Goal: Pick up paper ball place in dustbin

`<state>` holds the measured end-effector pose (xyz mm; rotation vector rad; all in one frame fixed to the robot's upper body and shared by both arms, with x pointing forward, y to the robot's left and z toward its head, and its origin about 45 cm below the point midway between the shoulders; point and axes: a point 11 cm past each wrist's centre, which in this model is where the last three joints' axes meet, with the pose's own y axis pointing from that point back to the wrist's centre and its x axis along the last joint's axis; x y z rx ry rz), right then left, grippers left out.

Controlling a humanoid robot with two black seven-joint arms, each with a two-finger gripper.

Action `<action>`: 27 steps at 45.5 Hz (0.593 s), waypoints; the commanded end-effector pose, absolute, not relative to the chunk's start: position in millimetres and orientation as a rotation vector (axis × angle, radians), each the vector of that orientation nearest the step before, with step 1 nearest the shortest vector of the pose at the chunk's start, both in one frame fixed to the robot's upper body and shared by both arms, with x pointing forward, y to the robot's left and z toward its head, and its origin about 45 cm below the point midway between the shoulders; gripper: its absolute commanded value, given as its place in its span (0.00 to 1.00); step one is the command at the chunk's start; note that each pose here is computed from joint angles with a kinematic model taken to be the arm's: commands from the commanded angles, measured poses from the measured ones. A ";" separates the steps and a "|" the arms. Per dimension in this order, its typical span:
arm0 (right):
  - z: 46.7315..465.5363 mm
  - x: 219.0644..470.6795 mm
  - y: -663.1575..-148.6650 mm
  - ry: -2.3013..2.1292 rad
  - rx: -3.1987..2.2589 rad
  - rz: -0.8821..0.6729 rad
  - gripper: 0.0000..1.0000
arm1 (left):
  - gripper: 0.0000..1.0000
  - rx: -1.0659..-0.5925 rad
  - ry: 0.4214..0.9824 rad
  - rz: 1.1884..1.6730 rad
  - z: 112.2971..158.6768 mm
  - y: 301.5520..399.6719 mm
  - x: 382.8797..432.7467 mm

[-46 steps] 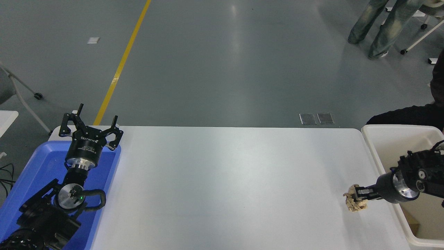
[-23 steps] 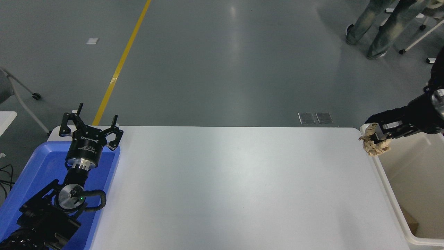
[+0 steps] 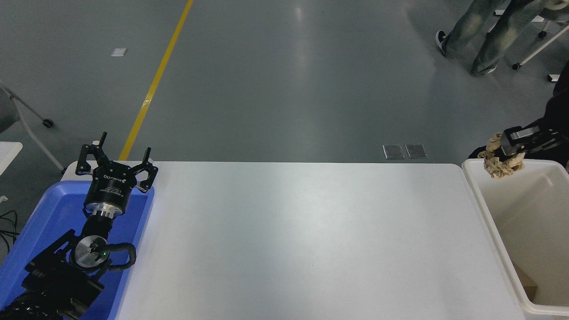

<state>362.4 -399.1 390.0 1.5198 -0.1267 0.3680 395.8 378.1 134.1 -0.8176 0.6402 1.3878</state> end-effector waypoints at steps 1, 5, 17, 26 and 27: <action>376.9 365.6 -461.9 -0.249 1.464 0.258 0.00 | 1.00 -0.820 0.640 1.389 134.2 378.3 395.8; 368.3 371.8 -505.0 -0.334 1.417 0.252 0.00 | 1.00 -0.820 0.640 1.389 134.2 378.3 395.8; 304.1 355.8 -600.7 -0.446 1.274 0.288 0.00 | 1.00 -0.820 0.640 1.389 134.2 378.3 395.8; 225.2 338.3 -600.8 -0.531 1.349 0.224 0.00 | 1.00 -0.820 0.640 1.389 134.2 378.3 395.8; 215.0 336.4 -599.1 -0.534 1.352 0.219 0.00 | 1.00 -0.819 0.640 1.390 133.9 378.6 395.7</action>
